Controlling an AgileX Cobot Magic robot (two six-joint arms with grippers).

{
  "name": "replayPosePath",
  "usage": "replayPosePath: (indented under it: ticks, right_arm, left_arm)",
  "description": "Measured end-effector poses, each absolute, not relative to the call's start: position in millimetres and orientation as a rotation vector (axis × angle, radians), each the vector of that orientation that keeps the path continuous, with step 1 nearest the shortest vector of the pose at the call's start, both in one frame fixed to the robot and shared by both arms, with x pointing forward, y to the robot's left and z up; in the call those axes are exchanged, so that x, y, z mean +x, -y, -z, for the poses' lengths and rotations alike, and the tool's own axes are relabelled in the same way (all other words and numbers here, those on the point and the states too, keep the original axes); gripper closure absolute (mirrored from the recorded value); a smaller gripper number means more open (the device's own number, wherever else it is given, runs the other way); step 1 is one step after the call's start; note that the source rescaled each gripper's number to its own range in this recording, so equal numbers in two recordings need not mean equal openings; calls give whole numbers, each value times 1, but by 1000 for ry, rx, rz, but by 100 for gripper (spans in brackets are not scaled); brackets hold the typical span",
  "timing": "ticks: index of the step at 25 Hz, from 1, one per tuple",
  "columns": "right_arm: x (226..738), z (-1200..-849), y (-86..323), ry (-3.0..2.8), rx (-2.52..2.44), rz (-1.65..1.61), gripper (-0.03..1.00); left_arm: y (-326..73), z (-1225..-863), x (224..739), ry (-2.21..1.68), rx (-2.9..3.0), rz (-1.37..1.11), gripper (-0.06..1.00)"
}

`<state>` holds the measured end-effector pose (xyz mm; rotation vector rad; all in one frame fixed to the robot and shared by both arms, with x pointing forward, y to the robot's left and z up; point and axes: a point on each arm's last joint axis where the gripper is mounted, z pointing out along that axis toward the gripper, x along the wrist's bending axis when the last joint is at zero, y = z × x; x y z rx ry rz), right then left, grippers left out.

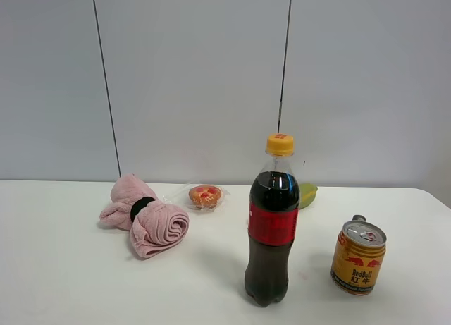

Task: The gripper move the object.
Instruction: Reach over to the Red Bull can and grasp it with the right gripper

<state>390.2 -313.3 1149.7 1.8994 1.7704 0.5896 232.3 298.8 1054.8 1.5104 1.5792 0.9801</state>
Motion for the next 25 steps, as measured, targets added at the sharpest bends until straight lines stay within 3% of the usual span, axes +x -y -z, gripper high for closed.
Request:
replayPosePath:
  ticks: [13, 25]
  right_arm:
    - [477, -1099, 312, -1963, 1931, -608, -3]
    - [506, -1071, 304, -2155, 1841, -683, -3]
  left_arm:
    - [-299, -1055, 232, -1579, 1510, -980, -6]
    - [-299, -1055, 232, -1579, 1510, -980, -6]
